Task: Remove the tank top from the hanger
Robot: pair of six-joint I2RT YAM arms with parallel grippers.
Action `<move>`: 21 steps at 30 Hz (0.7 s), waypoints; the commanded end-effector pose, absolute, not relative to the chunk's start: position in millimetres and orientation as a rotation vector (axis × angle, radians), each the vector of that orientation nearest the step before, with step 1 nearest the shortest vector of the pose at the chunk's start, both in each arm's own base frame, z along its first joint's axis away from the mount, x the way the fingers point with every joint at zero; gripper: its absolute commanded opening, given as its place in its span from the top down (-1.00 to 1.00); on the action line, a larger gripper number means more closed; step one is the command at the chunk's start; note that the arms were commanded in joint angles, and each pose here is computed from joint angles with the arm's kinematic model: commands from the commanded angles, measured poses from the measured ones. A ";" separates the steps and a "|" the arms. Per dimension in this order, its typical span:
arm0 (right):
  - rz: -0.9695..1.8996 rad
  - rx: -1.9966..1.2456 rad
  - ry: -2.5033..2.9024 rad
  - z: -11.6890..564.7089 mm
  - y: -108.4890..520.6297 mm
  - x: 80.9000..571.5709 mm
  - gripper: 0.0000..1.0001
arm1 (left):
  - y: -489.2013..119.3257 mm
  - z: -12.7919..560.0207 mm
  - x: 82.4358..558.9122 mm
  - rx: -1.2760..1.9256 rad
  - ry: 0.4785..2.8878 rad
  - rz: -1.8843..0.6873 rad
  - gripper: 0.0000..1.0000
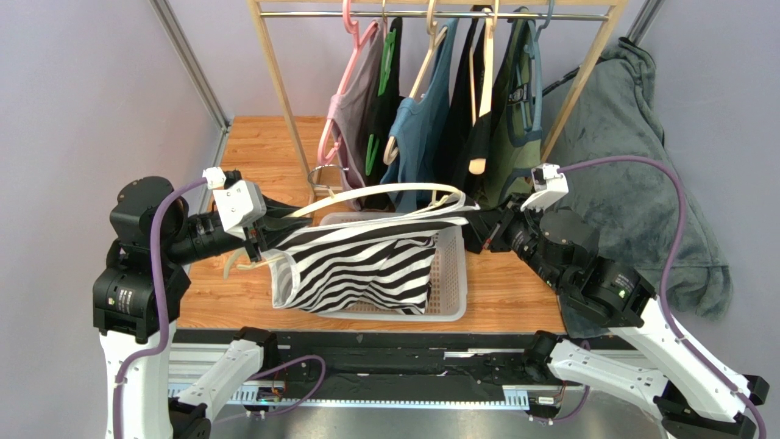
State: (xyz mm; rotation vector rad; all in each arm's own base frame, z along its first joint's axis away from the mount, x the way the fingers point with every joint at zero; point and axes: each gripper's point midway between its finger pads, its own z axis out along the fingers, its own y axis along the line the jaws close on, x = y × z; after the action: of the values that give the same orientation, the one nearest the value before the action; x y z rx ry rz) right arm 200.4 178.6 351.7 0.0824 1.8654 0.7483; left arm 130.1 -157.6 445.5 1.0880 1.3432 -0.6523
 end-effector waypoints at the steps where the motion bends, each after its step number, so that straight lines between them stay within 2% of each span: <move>1: 0.364 0.201 1.934 305.6 109.7 208.5 1.00 | -150.4 498.6 117.0 1.056 1.160 -0.526 0.99; 21: 0.272 0.222 2.011 263.7 95.2 200.4 1.00 | -152.0 525.7 106.8 1.008 1.123 -0.574 1.00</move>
State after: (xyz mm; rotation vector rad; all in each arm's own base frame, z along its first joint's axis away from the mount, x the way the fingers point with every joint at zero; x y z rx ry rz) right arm 190.8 169.9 321.1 0.1342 1.9129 0.7593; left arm 133.5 -157.3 463.3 1.0180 1.3626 -0.6972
